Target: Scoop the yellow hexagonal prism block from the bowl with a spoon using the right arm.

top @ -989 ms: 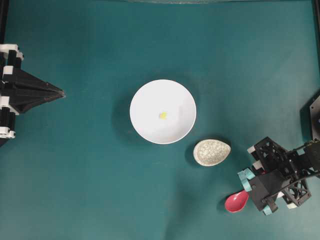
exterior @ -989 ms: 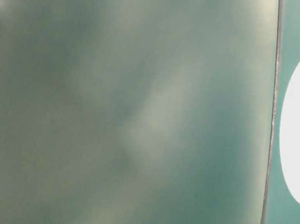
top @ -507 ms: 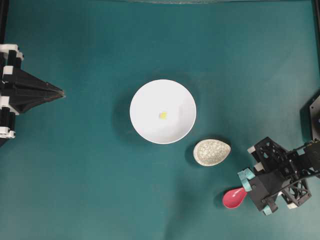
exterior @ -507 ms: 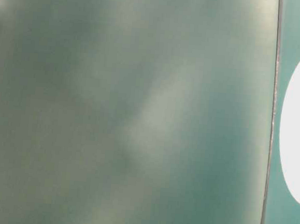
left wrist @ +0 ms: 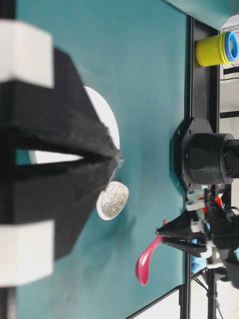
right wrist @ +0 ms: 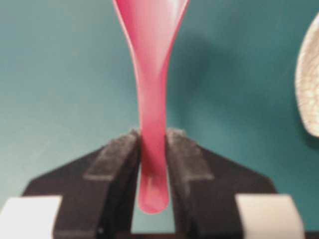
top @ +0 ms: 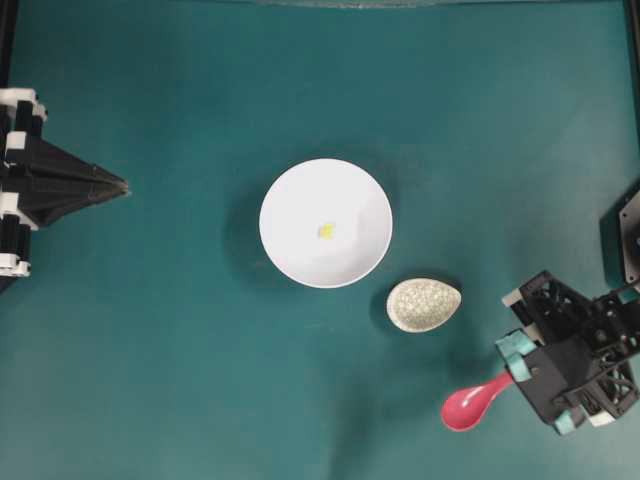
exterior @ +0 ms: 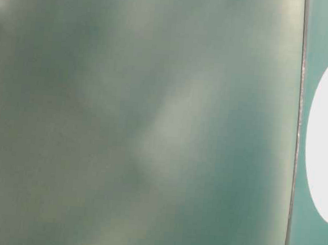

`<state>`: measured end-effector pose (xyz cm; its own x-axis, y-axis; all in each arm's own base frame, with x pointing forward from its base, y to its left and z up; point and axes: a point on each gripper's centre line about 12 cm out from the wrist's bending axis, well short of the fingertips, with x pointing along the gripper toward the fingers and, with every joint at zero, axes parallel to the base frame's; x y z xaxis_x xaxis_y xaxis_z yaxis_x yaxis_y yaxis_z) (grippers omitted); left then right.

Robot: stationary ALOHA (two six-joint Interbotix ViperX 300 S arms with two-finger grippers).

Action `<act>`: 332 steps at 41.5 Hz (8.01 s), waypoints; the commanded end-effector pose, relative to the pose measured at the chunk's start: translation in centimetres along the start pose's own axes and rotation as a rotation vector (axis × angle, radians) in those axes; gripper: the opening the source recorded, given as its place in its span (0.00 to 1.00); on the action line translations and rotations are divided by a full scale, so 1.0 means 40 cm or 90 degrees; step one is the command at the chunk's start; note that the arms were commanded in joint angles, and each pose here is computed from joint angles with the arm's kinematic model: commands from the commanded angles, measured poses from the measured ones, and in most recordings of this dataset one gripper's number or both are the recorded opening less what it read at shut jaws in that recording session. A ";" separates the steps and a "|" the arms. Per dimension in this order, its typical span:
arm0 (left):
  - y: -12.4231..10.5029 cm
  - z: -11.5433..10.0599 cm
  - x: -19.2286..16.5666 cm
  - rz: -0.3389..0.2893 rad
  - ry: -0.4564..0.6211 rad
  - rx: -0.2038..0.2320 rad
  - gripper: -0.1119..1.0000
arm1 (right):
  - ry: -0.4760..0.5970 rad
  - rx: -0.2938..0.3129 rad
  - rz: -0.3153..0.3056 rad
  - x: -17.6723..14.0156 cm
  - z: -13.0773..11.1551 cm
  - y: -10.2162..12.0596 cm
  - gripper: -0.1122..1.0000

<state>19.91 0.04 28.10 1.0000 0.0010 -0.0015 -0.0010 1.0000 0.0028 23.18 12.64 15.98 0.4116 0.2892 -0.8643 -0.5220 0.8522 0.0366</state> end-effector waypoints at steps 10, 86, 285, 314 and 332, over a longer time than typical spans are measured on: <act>0.000 0.027 0.008 0.000 -0.017 0.002 0.10 | -0.047 0.128 -0.027 -0.043 0.022 -0.055 0.32; 0.000 0.027 0.007 0.000 -0.019 0.002 0.10 | 0.141 0.364 -0.097 0.031 -0.001 -0.186 0.32; 0.000 0.016 0.008 0.000 -0.004 -0.006 0.10 | -0.392 0.224 -0.210 -0.149 -0.023 -0.227 0.10; 0.000 0.016 0.008 0.000 -0.003 -0.006 0.10 | -0.218 0.259 -0.175 -0.142 -0.048 -0.212 0.27; 0.000 0.016 0.008 0.000 -0.003 -0.006 0.10 | -0.059 0.285 -0.146 -0.094 -0.096 -0.202 0.60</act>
<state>19.93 0.04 27.94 0.9999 0.0011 -0.0138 -0.0013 0.9999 -0.0110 22.29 2.97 16.64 0.5565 0.0931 -0.8256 -0.0517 0.9957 0.0774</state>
